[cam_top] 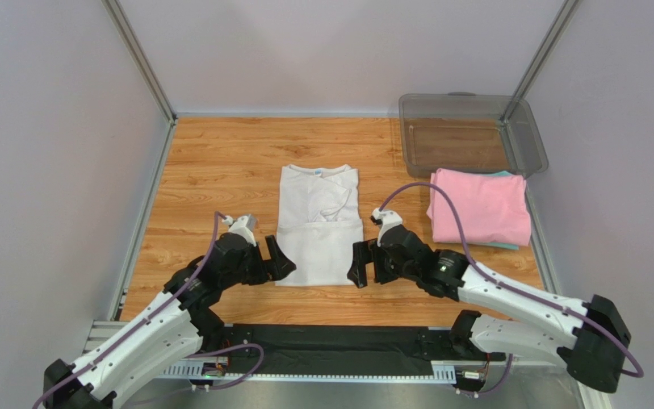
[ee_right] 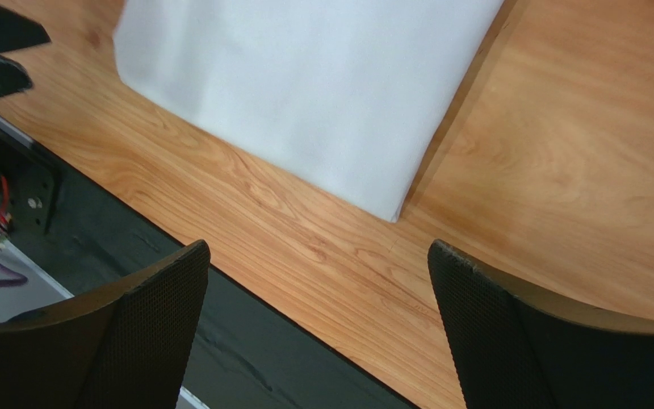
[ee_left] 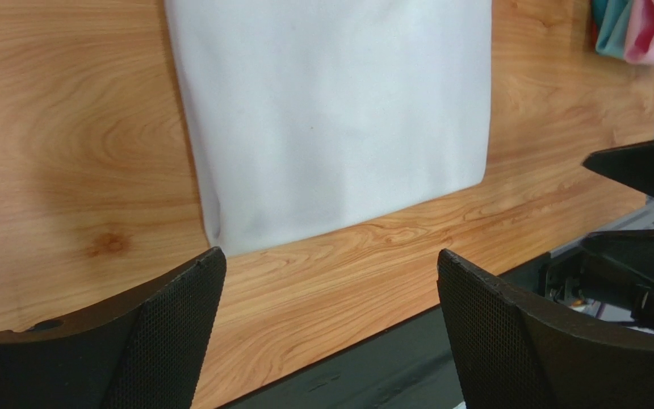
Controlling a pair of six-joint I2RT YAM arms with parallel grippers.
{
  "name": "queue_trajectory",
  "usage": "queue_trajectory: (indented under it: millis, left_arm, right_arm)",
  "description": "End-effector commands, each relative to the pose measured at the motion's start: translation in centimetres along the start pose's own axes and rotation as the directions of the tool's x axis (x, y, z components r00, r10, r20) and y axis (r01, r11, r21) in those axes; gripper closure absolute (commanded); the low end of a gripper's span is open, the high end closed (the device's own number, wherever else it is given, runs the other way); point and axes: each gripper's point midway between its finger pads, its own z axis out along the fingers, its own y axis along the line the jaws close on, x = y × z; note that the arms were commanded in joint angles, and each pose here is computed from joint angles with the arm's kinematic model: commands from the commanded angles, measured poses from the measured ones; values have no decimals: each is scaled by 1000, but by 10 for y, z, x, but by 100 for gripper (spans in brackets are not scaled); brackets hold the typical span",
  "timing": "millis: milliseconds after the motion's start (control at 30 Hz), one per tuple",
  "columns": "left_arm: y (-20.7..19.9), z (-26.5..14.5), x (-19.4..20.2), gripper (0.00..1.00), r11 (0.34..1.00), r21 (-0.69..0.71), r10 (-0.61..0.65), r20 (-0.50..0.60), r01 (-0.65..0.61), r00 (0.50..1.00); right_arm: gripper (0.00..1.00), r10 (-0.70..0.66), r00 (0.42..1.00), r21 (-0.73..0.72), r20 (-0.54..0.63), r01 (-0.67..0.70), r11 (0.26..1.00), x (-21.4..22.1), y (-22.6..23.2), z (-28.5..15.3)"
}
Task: Fold and stack the t-shirts
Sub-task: Fold the tshirt
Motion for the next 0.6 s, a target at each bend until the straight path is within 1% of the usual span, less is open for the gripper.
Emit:
queue_trajectory:
  millis: [0, 100, 167, 200, 267, 300, 333, 367, 400, 467, 500, 567]
  left_arm:
    - [31, -18, 8, 0, 985, -167, -54, 0, 53, 999]
    - [51, -14, 22, 0, 969, -234, -86, -26, 78, 996]
    - [54, -10, 28, 0, 966, -245, -95, -50, 80, 994]
    - [58, -8, 34, 3, 961, -265, -99, -73, 76, 992]
    - [55, -2, 36, 8, 966, -247, -95, -89, 71, 991]
    - [56, 1, 39, 12, 968, -243, -96, -101, 69, 990]
    - [52, 7, 38, 20, 972, -225, -94, -105, 69, 990]
    - [50, 9, 39, 25, 974, -215, -94, -110, 69, 989]
    - [53, 12, 41, 32, 971, -227, -98, -120, 68, 988]
    - [52, 16, 41, 38, 972, -226, -99, -119, 70, 988]
    - [54, 19, 42, 43, 970, -235, -102, -125, 70, 987]
    - [55, 22, 41, 49, 969, -240, -95, -124, 63, 988]
  right_arm:
    - [0, 24, 985, 104, 174, -42, 994, -30, -19, -23]
    - [0, 62, 974, 92, 219, -84, 992, -25, -27, -24]
    - [0, 57, 976, 88, 210, -77, 993, -20, -29, -23]
    - [0, 54, 979, 94, 197, -73, 993, -15, -32, -20]
    - [1, 53, 981, 93, 189, -72, 993, -12, -32, -18]
    - [2, 51, 983, 98, 175, -69, 993, -9, -33, -14]
    - [3, 51, 986, 100, 161, -67, 993, -5, -34, -10]
    - [3, 52, 986, 97, 158, -68, 993, -4, -33, -8]
    - [4, 49, 991, 112, 128, -63, 992, 1, -35, -2]
    - [6, 48, 993, 117, 112, -62, 991, 1, -33, 3]
    - [8, 42, 996, 137, 85, -53, 989, 5, -36, 8]
    - [12, 30, 997, 134, 70, -39, 990, 3, -31, 13]
